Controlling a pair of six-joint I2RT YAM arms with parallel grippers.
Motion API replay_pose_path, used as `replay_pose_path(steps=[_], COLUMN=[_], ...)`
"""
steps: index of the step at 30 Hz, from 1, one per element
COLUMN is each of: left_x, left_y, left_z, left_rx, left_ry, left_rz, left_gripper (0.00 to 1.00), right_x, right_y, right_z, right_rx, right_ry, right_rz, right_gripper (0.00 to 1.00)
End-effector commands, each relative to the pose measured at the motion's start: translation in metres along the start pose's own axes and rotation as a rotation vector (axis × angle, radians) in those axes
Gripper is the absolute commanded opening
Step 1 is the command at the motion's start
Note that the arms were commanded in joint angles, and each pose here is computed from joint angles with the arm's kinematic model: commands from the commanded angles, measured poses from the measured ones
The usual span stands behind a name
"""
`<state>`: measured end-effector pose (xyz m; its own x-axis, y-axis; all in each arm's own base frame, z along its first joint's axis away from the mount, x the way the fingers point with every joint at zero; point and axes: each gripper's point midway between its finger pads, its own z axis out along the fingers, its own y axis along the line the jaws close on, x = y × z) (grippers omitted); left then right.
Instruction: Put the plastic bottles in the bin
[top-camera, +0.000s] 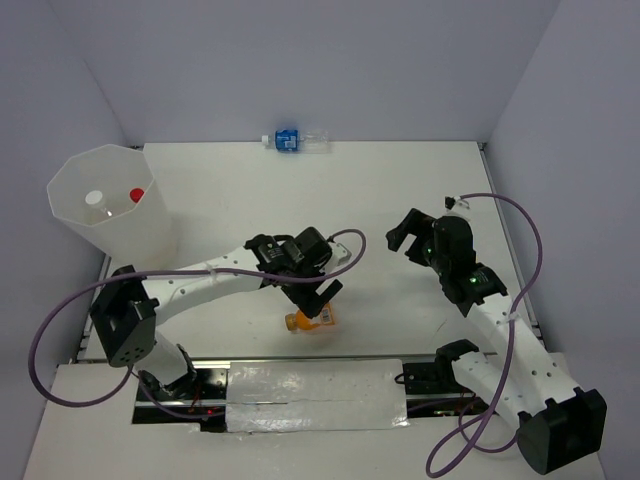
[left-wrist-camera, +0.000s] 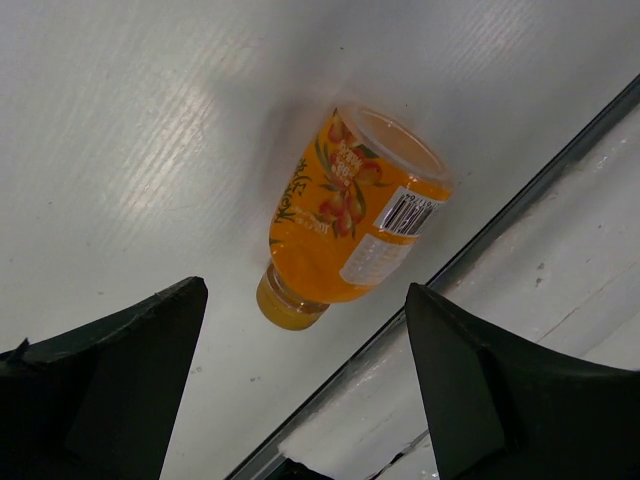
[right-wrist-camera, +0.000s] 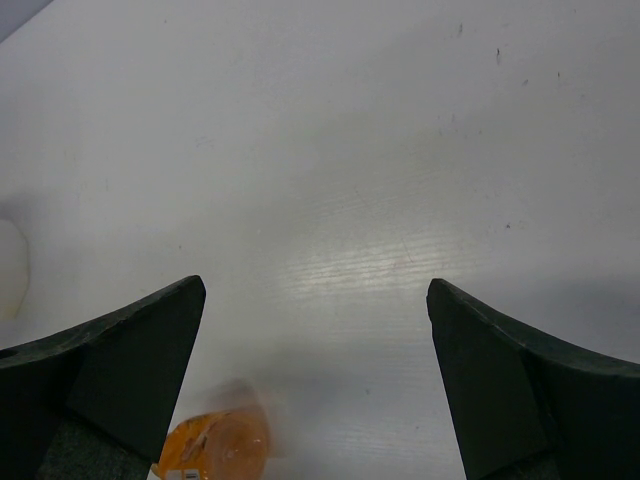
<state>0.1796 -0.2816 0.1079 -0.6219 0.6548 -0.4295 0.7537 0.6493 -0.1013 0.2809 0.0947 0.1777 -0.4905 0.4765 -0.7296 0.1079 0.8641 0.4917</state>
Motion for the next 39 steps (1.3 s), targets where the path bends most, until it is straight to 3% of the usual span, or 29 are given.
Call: replay_pose_path(steps=[1, 13, 27, 33, 34, 39], left_x=[0.002, 0.025, 0.021, -0.046, -0.060, -0.124], left_y=[-0.012, -0.022, -0.017, 0.004, 0.015, 0.105], left_z=[0.011, 0.043, 0.050, 0.000, -0.015, -0.107], left_rx=[0.058, 0.060, -0.004, -0.017, -0.047, -0.198], left_ry=[0.026, 0.154, 0.162, -0.044, -0.095, -0.342], left_rz=[0.061, 0.104, 0.100, -0.022, -0.049, -0.280], left_gripper=[0.93, 0.91, 0.55, 0.52, 0.46, 0.46], right_x=[-0.008, -0.001, 0.002, 0.000, 0.000, 0.002], right_y=[0.004, 0.000, 0.002, 0.003, 0.003, 0.003], right_z=[0.001, 0.005, 0.006, 0.004, 0.004, 0.006], right_rx=[-0.012, -0.007, -0.021, -0.024, -0.024, -0.024], right_ry=[-0.026, -0.011, -0.004, -0.011, -0.011, 0.004], right_rz=[0.002, 0.001, 0.003, 0.004, 0.004, -0.007], right_gripper=[1.00, 1.00, 1.00, 1.00, 1.00, 1.00])
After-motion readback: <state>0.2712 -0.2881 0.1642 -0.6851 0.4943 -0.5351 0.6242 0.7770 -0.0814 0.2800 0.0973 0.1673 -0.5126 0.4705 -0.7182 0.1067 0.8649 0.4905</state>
